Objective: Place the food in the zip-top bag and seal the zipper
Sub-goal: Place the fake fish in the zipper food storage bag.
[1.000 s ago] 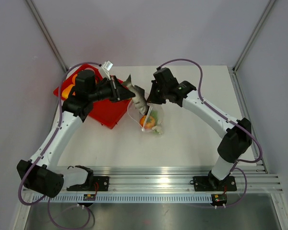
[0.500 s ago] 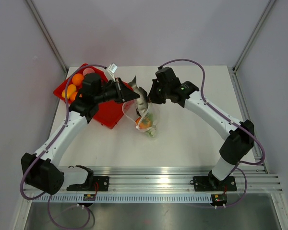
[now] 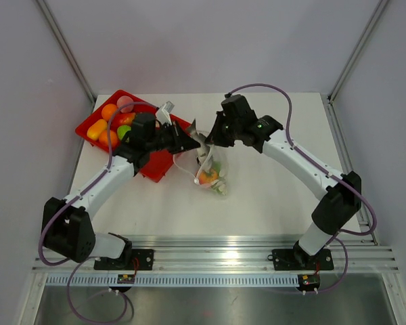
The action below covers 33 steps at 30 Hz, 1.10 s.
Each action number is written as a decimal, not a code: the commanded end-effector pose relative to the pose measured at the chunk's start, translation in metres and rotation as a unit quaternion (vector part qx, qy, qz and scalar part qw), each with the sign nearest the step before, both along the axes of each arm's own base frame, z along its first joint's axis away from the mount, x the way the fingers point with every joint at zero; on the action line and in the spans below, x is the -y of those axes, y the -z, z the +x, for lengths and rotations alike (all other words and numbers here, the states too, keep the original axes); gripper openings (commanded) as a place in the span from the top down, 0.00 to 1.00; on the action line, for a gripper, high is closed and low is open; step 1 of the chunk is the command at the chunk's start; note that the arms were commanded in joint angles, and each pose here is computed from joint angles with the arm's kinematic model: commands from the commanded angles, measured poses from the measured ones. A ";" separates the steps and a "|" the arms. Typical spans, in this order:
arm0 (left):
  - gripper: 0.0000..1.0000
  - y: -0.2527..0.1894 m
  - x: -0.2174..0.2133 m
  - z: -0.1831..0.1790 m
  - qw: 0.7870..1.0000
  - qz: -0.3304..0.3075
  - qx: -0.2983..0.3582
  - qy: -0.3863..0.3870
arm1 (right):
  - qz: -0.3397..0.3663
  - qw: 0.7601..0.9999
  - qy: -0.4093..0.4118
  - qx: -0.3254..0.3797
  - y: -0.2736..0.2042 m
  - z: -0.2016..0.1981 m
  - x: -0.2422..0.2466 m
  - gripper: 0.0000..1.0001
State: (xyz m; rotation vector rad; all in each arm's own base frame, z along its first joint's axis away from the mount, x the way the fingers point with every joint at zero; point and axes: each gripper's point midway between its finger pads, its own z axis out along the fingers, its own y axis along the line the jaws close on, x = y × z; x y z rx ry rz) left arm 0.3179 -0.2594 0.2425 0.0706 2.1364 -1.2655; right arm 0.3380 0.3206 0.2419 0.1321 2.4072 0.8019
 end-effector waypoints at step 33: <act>0.37 -0.041 -0.007 -0.048 0.995 0.032 0.075 -0.048 | 0.084 0.996 0.014 0.034 -0.039 -0.003 -0.013 0.89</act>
